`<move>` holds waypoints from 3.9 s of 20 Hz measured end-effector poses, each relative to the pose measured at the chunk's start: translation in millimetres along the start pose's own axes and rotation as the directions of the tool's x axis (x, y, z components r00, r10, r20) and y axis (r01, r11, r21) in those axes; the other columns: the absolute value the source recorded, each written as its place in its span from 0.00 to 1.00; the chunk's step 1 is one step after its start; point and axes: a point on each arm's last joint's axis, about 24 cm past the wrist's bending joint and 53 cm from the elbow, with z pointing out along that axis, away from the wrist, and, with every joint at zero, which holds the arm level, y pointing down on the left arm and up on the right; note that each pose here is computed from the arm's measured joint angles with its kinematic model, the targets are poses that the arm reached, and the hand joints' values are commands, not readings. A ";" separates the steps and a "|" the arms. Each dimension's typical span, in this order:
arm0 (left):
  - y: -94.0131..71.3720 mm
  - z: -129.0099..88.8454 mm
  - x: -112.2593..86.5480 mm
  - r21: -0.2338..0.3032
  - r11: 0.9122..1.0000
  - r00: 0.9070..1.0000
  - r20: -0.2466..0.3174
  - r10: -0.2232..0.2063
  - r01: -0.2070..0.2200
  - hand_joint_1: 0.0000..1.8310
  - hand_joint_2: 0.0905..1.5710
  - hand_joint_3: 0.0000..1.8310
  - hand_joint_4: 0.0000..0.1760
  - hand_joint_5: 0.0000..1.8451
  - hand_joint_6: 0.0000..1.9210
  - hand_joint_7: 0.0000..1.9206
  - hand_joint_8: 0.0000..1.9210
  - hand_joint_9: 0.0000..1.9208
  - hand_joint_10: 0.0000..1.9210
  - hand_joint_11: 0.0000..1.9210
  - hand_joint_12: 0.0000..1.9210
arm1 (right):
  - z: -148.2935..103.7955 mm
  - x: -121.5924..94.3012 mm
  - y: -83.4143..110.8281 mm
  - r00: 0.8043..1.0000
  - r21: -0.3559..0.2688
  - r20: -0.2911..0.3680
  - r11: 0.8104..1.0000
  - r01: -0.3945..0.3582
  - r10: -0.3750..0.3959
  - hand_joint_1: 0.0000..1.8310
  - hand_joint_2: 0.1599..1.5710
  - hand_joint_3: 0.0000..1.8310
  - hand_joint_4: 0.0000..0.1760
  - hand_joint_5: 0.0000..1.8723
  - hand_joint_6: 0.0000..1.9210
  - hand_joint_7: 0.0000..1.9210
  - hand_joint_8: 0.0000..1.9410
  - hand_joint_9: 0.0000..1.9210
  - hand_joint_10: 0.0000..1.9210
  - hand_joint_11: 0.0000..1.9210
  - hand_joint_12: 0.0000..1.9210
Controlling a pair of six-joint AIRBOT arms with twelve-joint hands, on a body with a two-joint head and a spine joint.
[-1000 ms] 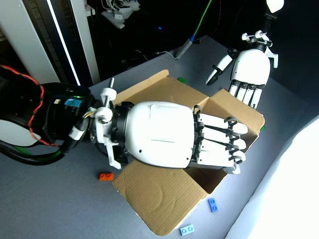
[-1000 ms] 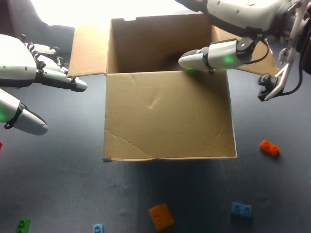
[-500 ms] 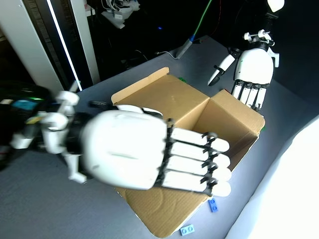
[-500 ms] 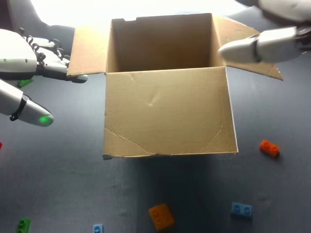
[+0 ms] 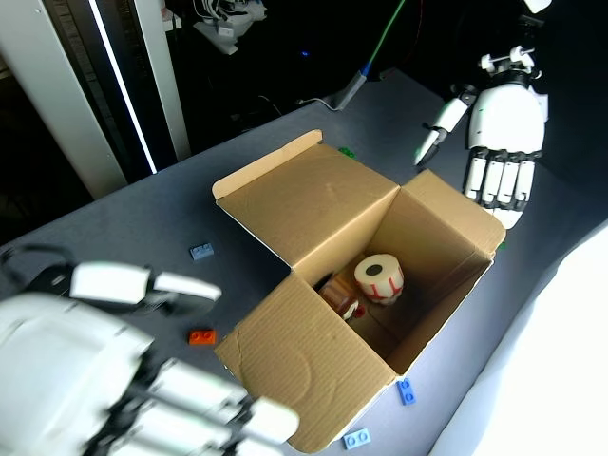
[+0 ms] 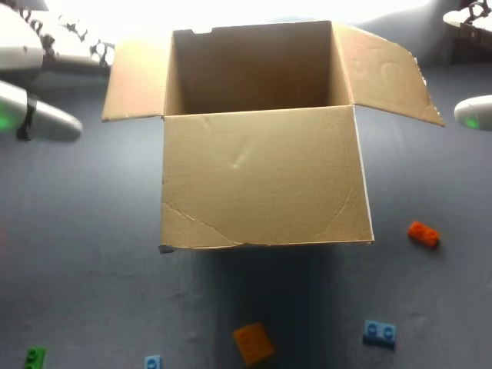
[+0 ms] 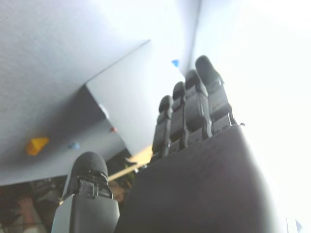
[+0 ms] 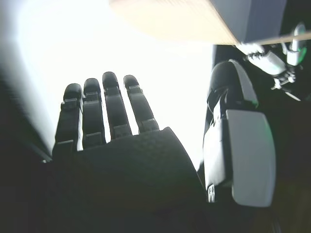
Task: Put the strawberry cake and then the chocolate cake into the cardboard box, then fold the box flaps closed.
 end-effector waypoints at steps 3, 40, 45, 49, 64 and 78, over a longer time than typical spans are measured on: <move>-10.1 -2.0 -24.5 0.032 0.999 0.999 0.044 0.018 -0.019 0.00 0.77 0.00 0.00 0.05 0.00 0.06 0.00 0.07 0.00 0.00 0.27 | -7.5 18.4 -7.0 0.999 -0.008 -0.021 0.999 0.035 -0.036 0.00 0.69 0.01 0.00 0.02 0.01 0.05 0.01 0.03 0.01 0.00 0.00; -118.2 50.8 -7.9 0.267 0.943 0.968 -0.094 0.233 -0.201 0.00 0.79 0.00 0.04 0.03 0.00 0.06 0.00 0.06 0.01 0.00 0.37 | -7.7 74.2 -12.2 0.998 -0.003 -0.067 1.000 -0.015 0.015 0.00 0.73 0.00 0.00 0.02 0.00 0.06 0.00 0.05 0.00 0.00 0.10; -105.5 63.6 0.3 0.243 0.946 0.959 -0.131 0.253 -0.216 0.00 0.79 0.00 0.06 0.04 0.00 0.07 0.00 0.07 0.01 0.00 0.38 | -5.8 43.9 3.6 0.999 -0.033 -0.001 0.999 -0.032 0.032 0.00 0.73 0.00 0.00 0.02 0.00 0.06 0.00 0.05 0.00 0.00 0.11; -96.7 65.8 14.9 0.230 0.949 0.953 -0.165 0.254 -0.214 0.00 0.79 0.00 0.07 0.04 0.00 0.07 0.00 0.07 0.00 0.00 0.34 | -3.0 23.5 18.9 0.998 -0.065 0.041 0.997 -0.041 0.044 0.00 0.75 0.00 0.00 0.02 0.00 0.07 0.00 0.06 0.00 0.00 0.06; -91.5 63.7 15.5 0.227 0.952 0.952 -0.182 0.248 -0.205 0.00 0.79 0.00 0.00 0.05 0.00 0.08 0.00 0.09 0.00 0.00 0.37 | 1.5 15.6 61.1 0.997 -0.145 0.046 0.988 -0.052 0.059 0.00 0.76 0.00 0.00 0.01 0.00 0.05 0.00 0.05 0.00 0.00 0.10; -58.2 9.8 -41.8 0.135 0.970 0.972 -0.089 0.217 -0.204 0.00 0.79 0.00 0.01 0.06 0.00 0.07 0.00 0.10 0.00 0.00 0.38 | 0.6 -15.6 68.1 0.991 -0.163 0.111 0.985 -0.058 0.077 0.00 0.75 0.00 0.00 0.04 0.00 0.09 0.00 0.06 0.00 0.00 0.15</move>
